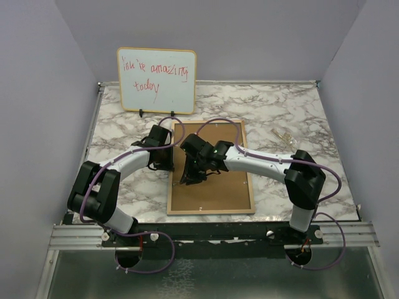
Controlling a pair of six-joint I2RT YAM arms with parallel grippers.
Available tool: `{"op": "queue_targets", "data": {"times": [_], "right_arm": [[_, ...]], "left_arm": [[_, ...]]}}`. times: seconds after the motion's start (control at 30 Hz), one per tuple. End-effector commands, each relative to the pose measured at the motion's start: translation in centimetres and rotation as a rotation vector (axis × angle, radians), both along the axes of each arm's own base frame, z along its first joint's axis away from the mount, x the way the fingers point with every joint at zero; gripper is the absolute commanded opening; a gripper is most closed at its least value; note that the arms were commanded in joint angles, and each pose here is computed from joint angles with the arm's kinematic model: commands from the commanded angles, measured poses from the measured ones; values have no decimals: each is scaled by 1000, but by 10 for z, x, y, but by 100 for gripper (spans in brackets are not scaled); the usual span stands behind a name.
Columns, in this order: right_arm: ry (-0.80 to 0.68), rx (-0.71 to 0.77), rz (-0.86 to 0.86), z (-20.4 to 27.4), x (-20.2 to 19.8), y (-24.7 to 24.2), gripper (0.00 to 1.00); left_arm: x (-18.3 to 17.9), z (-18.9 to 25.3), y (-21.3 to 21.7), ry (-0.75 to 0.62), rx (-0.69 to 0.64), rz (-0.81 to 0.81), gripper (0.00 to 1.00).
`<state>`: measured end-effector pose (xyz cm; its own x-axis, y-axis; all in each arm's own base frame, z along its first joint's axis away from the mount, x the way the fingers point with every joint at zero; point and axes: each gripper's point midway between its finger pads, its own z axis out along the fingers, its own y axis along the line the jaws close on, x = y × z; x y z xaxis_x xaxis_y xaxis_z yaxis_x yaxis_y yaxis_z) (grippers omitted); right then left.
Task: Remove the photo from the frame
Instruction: Release the photo frame item from the photo frame.
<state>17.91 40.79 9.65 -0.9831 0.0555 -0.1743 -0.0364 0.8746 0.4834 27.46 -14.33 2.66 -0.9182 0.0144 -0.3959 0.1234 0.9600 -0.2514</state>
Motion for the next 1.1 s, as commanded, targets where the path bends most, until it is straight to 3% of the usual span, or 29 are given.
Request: {"op": "queue_targets", "data": {"times": [0.0, 1.07], "right_arm": [[35, -57, 9, -10, -12, -12, 0], [48, -83, 84, -16, -16, -8, 0]], "left_arm": [[-2, -7, 9, 12, 58, -13, 4], [-2, -8, 9, 17, 61, -16, 4]]}}
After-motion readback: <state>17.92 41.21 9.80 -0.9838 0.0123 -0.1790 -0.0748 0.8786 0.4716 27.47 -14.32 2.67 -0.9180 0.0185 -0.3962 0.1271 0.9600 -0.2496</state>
